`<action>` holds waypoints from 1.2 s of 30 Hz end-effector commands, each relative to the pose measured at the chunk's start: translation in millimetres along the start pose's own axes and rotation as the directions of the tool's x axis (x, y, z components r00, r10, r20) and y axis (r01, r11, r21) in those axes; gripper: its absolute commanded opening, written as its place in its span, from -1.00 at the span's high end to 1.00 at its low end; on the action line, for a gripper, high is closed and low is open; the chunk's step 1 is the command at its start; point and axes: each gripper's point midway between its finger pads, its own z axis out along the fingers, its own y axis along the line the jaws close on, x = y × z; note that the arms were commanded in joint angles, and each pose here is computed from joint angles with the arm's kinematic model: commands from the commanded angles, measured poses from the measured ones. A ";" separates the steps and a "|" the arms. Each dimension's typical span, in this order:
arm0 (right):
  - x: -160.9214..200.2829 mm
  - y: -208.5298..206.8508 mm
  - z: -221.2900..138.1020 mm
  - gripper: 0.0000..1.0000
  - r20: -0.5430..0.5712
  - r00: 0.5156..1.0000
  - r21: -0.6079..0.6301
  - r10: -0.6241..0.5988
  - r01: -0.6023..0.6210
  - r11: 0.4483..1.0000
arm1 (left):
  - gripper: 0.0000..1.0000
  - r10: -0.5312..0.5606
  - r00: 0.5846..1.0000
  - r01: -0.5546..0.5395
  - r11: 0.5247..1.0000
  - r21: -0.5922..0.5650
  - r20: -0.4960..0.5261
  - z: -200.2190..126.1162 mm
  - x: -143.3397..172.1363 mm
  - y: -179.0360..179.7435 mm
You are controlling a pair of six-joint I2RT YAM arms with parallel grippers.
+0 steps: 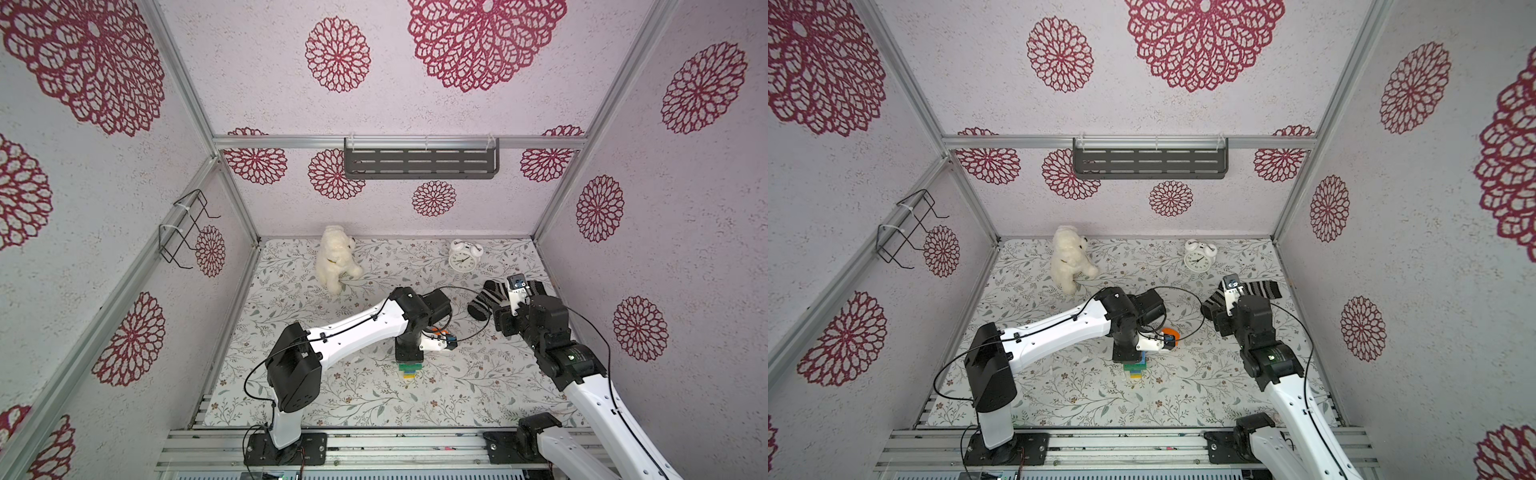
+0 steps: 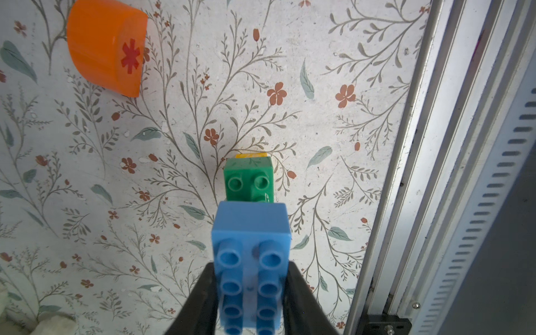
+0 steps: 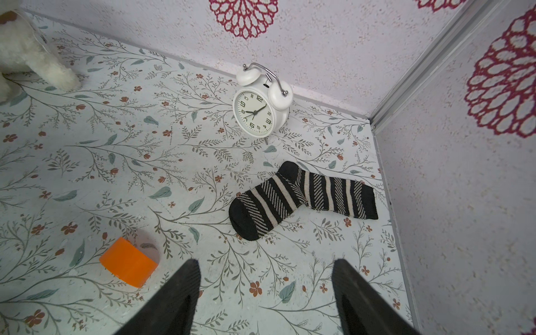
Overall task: Assemble an ice cream with lego
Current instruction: Assemble the lego brick with the lego brick.
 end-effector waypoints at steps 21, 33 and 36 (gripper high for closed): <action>-6.0 -1.0 -2.1 -0.51 0.036 0.999 -0.008 0.037 -0.036 0.999 | 0.59 -0.026 0.999 0.025 0.998 -0.052 -0.022 10.9 -6.5 11.1; -5.4 0.2 -1.5 -0.51 0.035 0.999 -0.014 0.036 -0.035 0.999 | 0.59 -0.032 0.999 0.032 0.999 -0.041 -0.010 8.4 -8.6 5.9; -5.8 -0.3 -1.9 -0.51 0.036 0.999 -0.013 0.037 -0.036 0.999 | 0.59 -0.034 0.999 0.033 0.999 -0.040 -0.008 9.4 -9.8 5.0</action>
